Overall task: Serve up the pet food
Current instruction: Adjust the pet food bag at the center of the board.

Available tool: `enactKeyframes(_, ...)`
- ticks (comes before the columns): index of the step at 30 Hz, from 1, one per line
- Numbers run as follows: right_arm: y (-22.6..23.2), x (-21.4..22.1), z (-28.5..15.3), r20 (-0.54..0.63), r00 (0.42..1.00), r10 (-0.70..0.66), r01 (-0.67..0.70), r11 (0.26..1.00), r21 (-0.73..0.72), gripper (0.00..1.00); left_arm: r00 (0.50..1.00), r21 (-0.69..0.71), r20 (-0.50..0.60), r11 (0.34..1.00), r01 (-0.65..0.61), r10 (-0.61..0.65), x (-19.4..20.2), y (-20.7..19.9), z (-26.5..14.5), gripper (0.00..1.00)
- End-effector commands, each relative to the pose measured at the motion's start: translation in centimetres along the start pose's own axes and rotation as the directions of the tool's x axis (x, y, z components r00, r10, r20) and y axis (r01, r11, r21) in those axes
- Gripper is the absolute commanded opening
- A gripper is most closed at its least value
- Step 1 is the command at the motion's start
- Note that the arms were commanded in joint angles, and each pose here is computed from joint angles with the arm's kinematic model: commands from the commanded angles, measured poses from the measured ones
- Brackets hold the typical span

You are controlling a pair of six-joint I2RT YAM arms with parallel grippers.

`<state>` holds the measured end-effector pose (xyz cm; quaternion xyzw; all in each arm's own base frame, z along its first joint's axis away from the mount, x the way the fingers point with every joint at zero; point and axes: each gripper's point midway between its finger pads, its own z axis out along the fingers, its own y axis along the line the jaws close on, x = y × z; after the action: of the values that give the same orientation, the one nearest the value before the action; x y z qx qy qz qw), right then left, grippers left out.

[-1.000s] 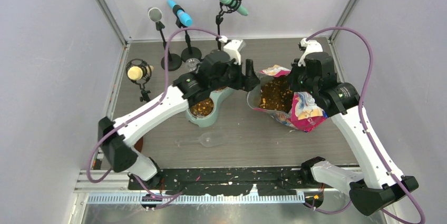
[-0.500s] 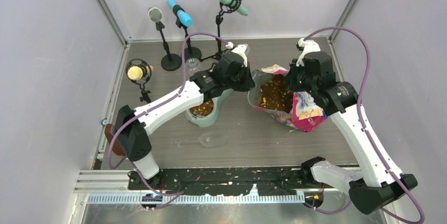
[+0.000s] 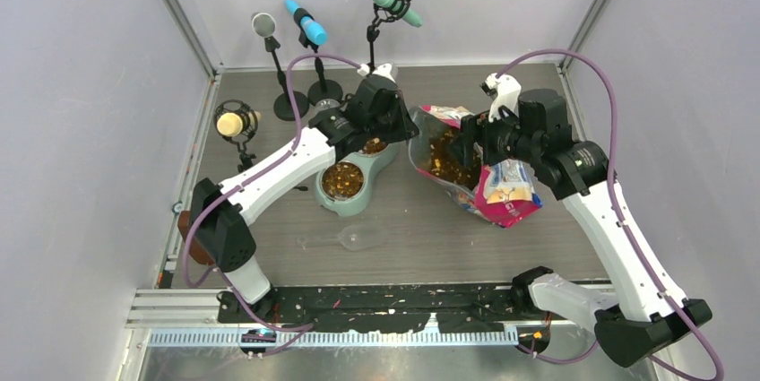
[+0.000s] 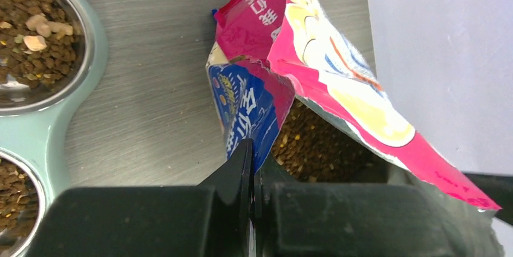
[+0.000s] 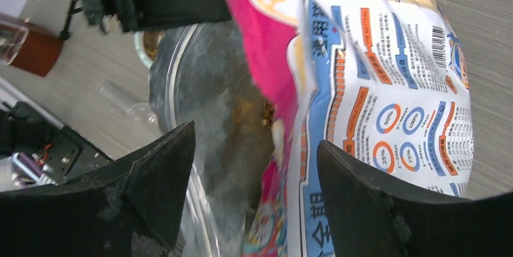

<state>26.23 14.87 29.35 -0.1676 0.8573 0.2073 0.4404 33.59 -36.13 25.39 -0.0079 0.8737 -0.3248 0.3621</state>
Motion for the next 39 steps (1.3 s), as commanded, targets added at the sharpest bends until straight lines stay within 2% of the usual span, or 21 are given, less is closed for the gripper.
enactKeyframes(1,3.0,-2.9,-2.7,0.135,0.987,-0.092,0.109,0.986,-0.128,0.84,0.933,0.172,0.329,0.98,0.096,-0.149,-11.3,-5.3,-8.3,0.0)
enactKeyframes(9,3.8,-2.3,-3.6,0.145,0.982,-0.122,0.145,0.977,-0.156,0.94,0.914,0.236,0.355,0.965,0.116,-0.196,-13.7,-7.6,-9.1,0.0)
enactKeyframes(14,4.0,-2.1,-4.4,0.143,0.981,-0.131,0.151,0.979,-0.14,0.95,0.89,0.251,0.38,0.954,0.163,-0.253,-14.5,-7.7,-9.5,0.0)
enactKeyframes(24,5.7,0.9,-3.9,0.049,0.96,-0.277,0.281,0.944,-0.173,0.95,0.845,0.269,0.424,0.936,0.227,-0.327,-16.2,-7.9,-9.5,0.0)
enactKeyframes(26,5.4,1.1,-3.2,0.025,0.956,-0.291,0.292,0.946,-0.14,0.94,0.845,0.28,0.416,0.932,0.232,-0.335,-16.3,-8.2,-9.3,0.0)
enactKeyframes(32,1.4,-0.3,-1.7,0.019,0.955,-0.297,0.29,0.944,0.155,0.84,0.85,0.279,0.407,0.932,0.232,-0.334,-16.1,-8.3,-8.8,0.0)
enactKeyframes(35,0.8,-1.2,-0.8,0.023,0.952,-0.304,0.294,0.934,0.204,0.81,0.852,0.281,0.403,0.931,0.232,-0.334,-16.0,-8.3,-8.7,0.0)
enactKeyframes(39,1.9,-1.2,1.0,-0.002,0.941,-0.339,0.336,0.931,0.143,0.79,0.858,0.284,0.398,0.933,0.222,-0.325,-15.9,-8.4,-8.7,0.0)
